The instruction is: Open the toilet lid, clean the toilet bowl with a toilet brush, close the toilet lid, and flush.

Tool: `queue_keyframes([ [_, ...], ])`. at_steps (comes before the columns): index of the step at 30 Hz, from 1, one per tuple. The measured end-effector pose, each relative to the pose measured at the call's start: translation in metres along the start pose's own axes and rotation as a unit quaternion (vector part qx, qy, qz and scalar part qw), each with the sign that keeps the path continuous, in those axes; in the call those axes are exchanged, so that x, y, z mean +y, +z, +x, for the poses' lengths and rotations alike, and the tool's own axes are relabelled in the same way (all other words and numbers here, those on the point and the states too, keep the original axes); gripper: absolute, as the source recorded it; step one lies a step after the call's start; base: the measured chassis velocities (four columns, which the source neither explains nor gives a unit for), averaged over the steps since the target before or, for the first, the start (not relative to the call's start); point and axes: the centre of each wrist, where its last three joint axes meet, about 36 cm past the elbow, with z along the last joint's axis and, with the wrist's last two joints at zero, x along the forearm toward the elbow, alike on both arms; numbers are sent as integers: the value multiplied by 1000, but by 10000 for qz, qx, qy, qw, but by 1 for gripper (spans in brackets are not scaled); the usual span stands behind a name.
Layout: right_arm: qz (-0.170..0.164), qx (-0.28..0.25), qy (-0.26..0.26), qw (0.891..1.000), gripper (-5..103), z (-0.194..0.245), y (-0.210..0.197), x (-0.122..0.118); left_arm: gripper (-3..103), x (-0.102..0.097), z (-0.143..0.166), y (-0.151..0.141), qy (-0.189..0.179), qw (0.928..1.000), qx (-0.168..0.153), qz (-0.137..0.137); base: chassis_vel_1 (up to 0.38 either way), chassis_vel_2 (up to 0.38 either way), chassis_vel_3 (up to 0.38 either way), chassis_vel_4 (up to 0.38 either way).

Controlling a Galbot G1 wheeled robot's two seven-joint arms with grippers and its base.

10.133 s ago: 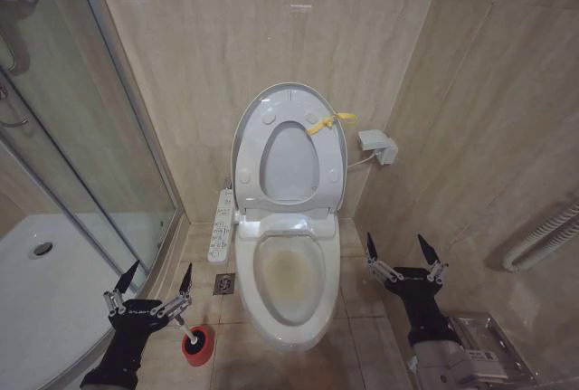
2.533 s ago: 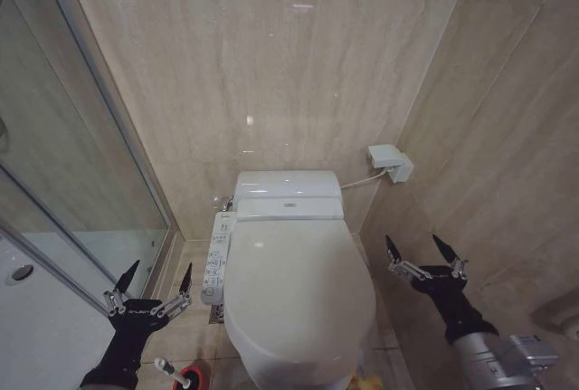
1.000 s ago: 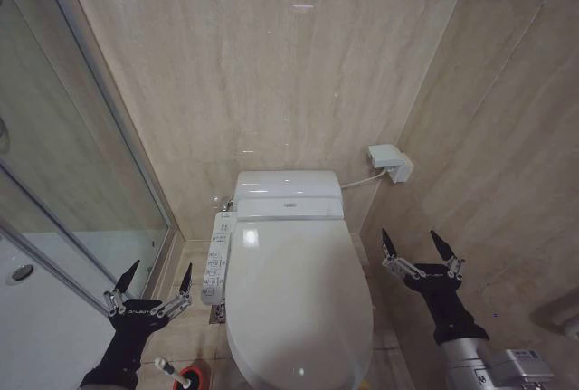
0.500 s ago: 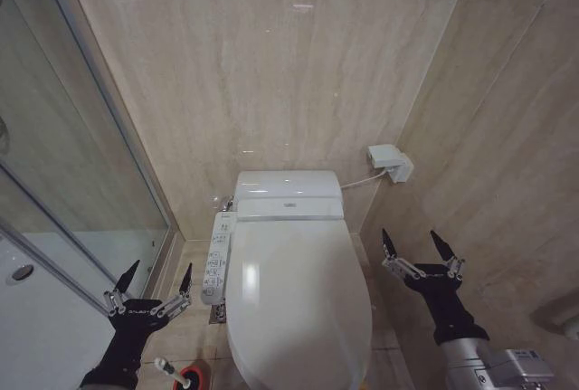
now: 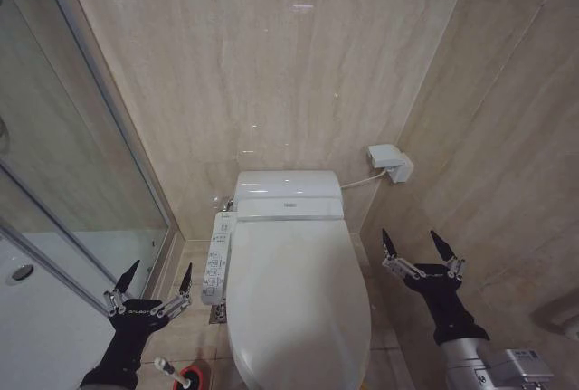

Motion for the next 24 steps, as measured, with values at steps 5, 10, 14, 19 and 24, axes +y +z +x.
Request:
queue_keyframes([
  [5,0,0,0,10000,100,0,0,0,100,0,0,0,0,10000,0,0,0,0,0,0],
  [10,0,1,0,10000,100,0,0,0,100,0,0,0,0,10000,0,0,0,0,0,0],
  [14,0,1,0,10000,100,0,0,0,100,0,0,0,0,10000,0,0,0,0,0,0],
  [19,0,1,1,10000,100,0,0,0,100,0,0,0,0,10000,0,0,0,0,0,0],
  [24,0,1,0,10000,100,0,0,0,100,0,0,0,0,10000,0,0,0,0,0,0],
])
